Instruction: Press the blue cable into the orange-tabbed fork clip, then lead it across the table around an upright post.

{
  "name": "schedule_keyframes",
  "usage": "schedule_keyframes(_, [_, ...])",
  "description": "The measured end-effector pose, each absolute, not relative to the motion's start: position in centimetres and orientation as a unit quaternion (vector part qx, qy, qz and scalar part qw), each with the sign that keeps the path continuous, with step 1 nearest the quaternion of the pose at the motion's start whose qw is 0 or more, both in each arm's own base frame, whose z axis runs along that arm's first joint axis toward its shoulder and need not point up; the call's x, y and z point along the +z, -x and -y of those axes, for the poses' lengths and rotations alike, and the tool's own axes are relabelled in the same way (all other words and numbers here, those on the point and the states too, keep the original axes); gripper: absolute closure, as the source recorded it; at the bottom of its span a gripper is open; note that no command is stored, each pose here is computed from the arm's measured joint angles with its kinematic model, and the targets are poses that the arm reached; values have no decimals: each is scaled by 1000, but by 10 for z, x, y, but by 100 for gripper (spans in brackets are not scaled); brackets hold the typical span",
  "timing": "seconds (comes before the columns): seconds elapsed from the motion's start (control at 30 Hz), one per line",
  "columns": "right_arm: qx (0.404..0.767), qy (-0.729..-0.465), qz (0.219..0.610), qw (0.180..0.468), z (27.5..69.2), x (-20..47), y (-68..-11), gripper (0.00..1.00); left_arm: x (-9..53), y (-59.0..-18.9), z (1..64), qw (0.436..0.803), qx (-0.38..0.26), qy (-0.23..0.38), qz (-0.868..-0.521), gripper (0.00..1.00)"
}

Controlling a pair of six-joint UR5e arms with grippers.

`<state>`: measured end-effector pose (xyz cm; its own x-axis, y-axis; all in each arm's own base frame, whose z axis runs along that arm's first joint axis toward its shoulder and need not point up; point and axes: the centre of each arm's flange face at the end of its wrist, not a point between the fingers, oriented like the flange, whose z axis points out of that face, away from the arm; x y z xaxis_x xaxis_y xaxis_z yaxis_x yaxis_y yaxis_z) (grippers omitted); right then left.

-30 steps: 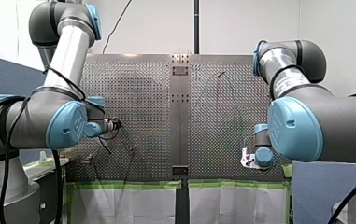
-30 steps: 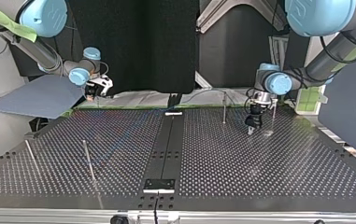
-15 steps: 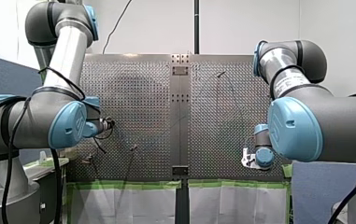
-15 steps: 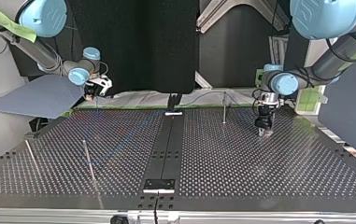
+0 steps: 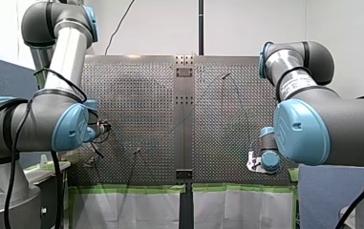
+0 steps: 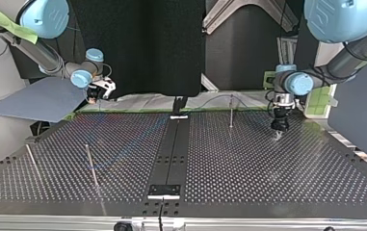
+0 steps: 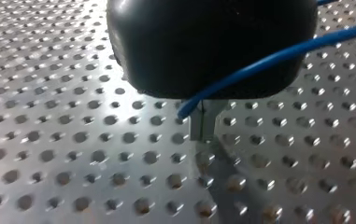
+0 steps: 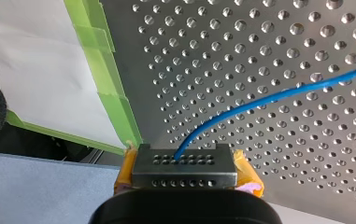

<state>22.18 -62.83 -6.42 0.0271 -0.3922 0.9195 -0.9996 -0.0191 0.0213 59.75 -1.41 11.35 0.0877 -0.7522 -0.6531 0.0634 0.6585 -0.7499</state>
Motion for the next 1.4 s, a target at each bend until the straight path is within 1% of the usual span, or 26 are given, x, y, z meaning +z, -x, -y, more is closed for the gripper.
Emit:
schedule_keyframes(0.47, [386, -601, 579, 393, 628, -64, -222, 100, 111, -594, -11, 688, -283, 304, -596, 99])
schedule_keyframes(0.63, [386, -601, 579, 393, 628, -65, -222, 100, 108, -589, -18, 690, -291, 315, -583, 99])
schedule_keyframes(0.9, [386, -601, 579, 393, 628, -64, -222, 100, 113, -591, -23, 701, -308, 318, -559, 99])
schedule_keyframes(1.27, [386, -601, 578, 393, 628, -64, -222, 100, 113, -591, -24, 702, -312, 315, -558, 99])
schedule_keyframes(1.3, [386, -601, 578, 393, 628, -64, -222, 100, 113, -591, -23, 702, -315, 310, -559, 95])
schedule_keyframes(1.33, [386, -602, 578, 393, 628, -64, -222, 100, 114, -592, -21, 702, -317, 306, -559, 95])
schedule_keyframes(1.4, [386, -602, 578, 393, 628, -64, -222, 100, 115, -593, -16, 704, -325, 293, -559, 85])
